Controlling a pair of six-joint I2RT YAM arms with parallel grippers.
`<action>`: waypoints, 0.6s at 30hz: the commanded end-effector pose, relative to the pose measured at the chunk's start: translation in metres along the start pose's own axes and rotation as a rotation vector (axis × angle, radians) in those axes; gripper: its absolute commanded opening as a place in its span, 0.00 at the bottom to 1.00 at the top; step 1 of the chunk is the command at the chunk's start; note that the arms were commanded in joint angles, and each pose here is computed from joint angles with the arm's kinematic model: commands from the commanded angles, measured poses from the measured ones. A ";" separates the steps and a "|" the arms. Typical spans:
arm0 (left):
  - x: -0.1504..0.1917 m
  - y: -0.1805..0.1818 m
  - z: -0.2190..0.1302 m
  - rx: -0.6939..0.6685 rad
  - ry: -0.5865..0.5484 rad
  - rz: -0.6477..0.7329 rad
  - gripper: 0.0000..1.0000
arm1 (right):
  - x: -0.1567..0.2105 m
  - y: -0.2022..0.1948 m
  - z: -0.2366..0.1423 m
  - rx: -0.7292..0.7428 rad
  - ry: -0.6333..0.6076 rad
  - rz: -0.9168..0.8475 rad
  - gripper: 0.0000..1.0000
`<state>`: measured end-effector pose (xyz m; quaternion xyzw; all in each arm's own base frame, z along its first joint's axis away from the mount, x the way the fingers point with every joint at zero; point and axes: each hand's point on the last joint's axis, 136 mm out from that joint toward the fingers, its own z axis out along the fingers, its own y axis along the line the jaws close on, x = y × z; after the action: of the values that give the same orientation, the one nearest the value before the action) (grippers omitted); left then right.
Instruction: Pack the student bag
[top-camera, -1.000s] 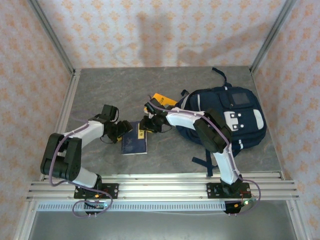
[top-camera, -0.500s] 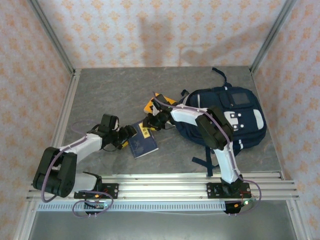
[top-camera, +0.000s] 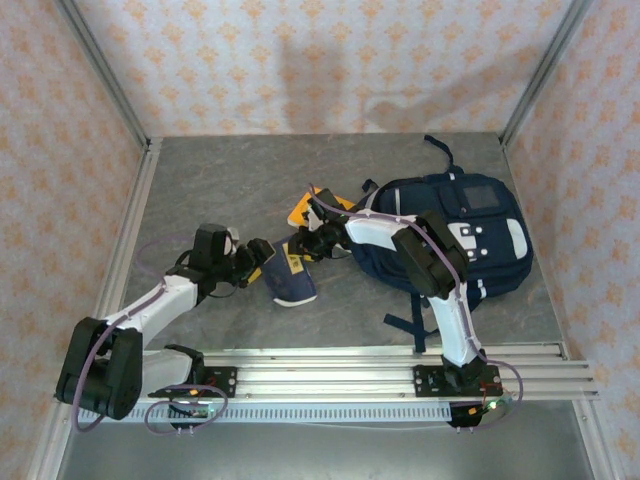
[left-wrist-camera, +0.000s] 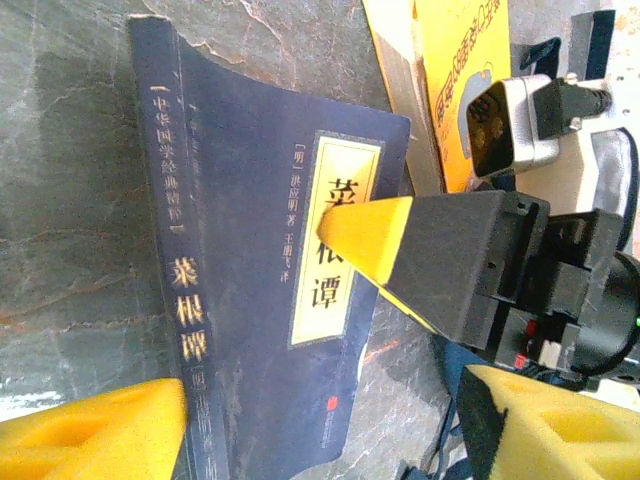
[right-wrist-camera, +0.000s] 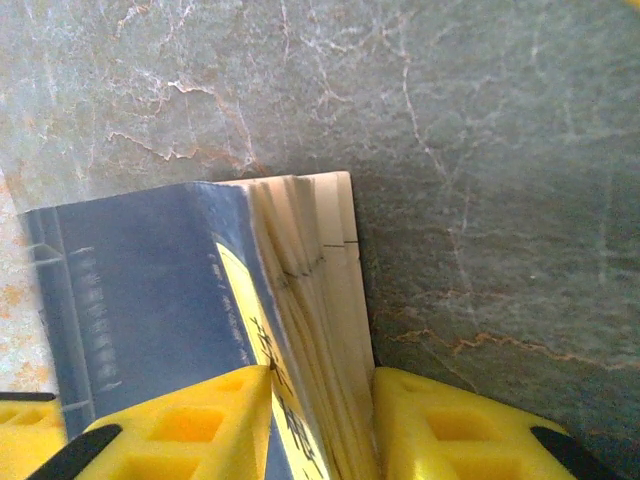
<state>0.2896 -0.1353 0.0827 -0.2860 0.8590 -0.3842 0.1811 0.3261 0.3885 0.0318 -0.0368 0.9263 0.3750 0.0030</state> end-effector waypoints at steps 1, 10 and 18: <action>0.000 -0.010 0.009 0.072 0.008 -0.003 0.73 | 0.019 -0.014 0.011 0.030 0.052 0.028 0.32; -0.001 -0.003 0.014 0.033 0.006 -0.006 0.58 | 0.020 -0.018 0.009 0.040 0.045 0.035 0.30; 0.002 -0.002 0.010 -0.001 0.026 0.059 0.07 | 0.014 -0.014 -0.007 0.050 -0.006 0.016 0.33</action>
<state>0.2878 -0.1378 0.0604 -0.2849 0.8673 -0.3749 0.1614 0.3263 0.3859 0.0325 -0.0381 0.9242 0.3796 0.0141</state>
